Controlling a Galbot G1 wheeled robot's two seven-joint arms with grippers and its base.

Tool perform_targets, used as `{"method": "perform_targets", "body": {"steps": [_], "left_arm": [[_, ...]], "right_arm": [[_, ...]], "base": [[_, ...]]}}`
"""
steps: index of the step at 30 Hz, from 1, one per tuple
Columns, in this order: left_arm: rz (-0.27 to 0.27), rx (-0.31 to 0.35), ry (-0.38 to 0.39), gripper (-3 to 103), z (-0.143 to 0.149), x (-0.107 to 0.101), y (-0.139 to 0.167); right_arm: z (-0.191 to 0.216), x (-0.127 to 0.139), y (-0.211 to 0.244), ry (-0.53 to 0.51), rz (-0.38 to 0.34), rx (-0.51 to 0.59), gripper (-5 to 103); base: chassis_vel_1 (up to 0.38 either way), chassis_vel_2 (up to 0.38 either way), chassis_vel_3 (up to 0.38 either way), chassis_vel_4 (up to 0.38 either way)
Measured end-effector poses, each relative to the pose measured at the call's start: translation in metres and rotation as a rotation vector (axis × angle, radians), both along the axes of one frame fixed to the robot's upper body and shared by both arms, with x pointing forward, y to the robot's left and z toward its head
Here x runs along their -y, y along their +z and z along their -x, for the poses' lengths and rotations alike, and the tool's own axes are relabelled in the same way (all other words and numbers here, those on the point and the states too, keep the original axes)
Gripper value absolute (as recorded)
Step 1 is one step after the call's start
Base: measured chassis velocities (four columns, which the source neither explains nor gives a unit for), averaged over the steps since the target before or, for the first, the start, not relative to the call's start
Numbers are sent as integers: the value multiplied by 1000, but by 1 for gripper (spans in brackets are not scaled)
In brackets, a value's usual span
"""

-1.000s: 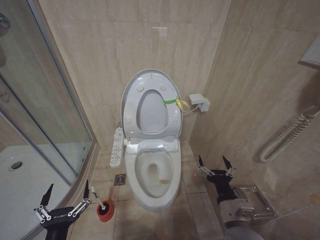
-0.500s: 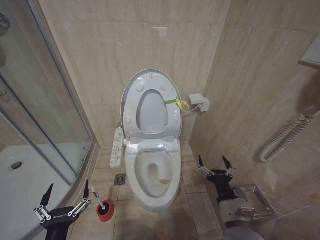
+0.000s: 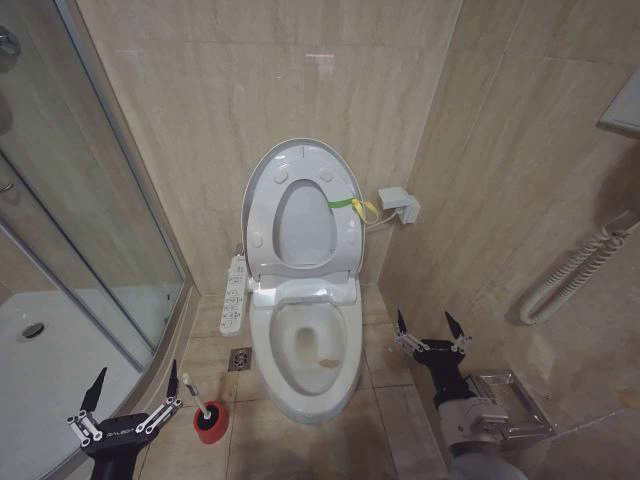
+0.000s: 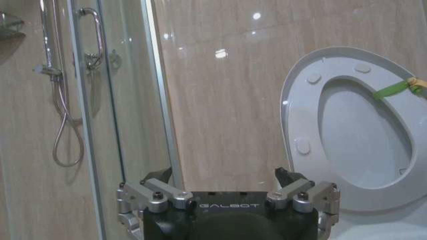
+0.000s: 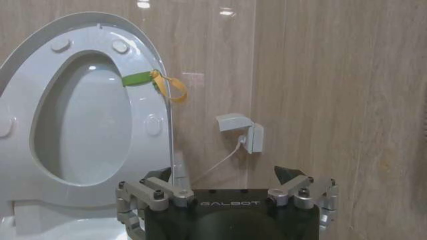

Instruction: Open the toilet lid, clean the toilet bowl with a toilet brush, close the toilet lid, and flush.

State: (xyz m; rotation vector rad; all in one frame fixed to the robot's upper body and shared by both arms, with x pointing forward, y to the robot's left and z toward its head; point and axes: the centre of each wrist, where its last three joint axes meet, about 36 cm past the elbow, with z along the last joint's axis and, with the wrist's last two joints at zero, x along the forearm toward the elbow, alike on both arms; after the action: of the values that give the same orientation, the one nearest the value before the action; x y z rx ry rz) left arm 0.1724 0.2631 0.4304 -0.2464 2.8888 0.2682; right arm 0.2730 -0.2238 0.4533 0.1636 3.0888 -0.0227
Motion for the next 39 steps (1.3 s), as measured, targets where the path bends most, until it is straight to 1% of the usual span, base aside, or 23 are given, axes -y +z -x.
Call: {"method": "perform_targets", "body": {"steps": [3, 5, 6, 8, 9, 11, 15, 16, 18, 19, 20, 21, 23, 24, 26, 27, 28, 30, 34, 39], "left_arm": [[1, -2, 0, 100, -2, 0, 0], [15, -27, 3, 101, -13, -2, -4], [15, -27, 3, 101, -13, -2, -4], [31, -53, 4, 101, -26, -4, -7], [47, -78, 2, 101, -38, -6, -9], [55, -89, 1, 101, -44, -7, -9], [106, -154, -13, 100, -78, -12, -12], [106, -154, -13, 100, -78, -12, -12], [132, -183, -24, 100, -95, -14, -11], [148, -201, -32, 103, -105, -16, -10], [161, -215, -38, 103, -112, -17, -10], [161, -215, -38, 103, -112, -17, -10], [193, -246, -59, 103, -131, -20, -7], [193, -246, -59, 103, -131, -20, -7], [231, -281, -86, 103, -153, -23, -2], [231, -281, -86, 103, -153, -23, -2], [245, -295, -98, 99, -161, -24, 0], [279, -324, -128, 99, -180, -27, 7], [296, -340, -145, 100, -190, -29, 10], [296, -342, -146, 100, -190, -29, 11]], "right_arm": [[0, 0, 0, 0, 0, 0, 100], [0, 0, 0, 0, 0, 0, 100], [0, 0, 0, 0, 0, 0, 100], [0, 0, 0, 0, 0, 0, 100], [0, 0, 0, 0, 0, 0, 100], [0, 0, 0, 0, 0, 0, 100], [0, 0, 0, 0, 0, 0, 100], [0, 0, 0, 0, 0, 0, 100], [0, 0, 0, 0, 0, 0, 100], [0, 0, 0, 0, 0, 0, 100], [0, 0, 0, 0, 0, 0, 100], [0, 0, 0, 0, 0, 0, 100], [0, 0, 0, 0, 0, 0, 100], [0, 0, 0, 0, 0, 0, 100], [0, 0, 0, 0, 0, 0, 100], [0, 0, 0, 0, 0, 0, 100], [0, 0, 0, 0, 0, 0, 100], [0, 0, 0, 0, 0, 0, 100], [0, 0, 0, 0, 0, 0, 100], [0, 0, 0, 0, 0, 0, 100]], "base": [[0, 0, 0, 0], [0, 0, 0, 0], [0, 0, 0, 0], [0, 0, 0, 0], [0, 0, 0, 0], [0, 0, 0, 0], [0, 0, 0, 0], [0, 0, 0, 0], [0, 0, 0, 0], [0, 0, 0, 0], [0, 0, 0, 0], [0, 0, 0, 0], [0, 0, 0, 0], [0, 0, 0, 0], [0, 0, 0, 0], [0, 0, 0, 0], [0, 0, 0, 0], [0, 0, 0, 0], [0, 0, 0, 0], [0, 0, 0, 0]]}}
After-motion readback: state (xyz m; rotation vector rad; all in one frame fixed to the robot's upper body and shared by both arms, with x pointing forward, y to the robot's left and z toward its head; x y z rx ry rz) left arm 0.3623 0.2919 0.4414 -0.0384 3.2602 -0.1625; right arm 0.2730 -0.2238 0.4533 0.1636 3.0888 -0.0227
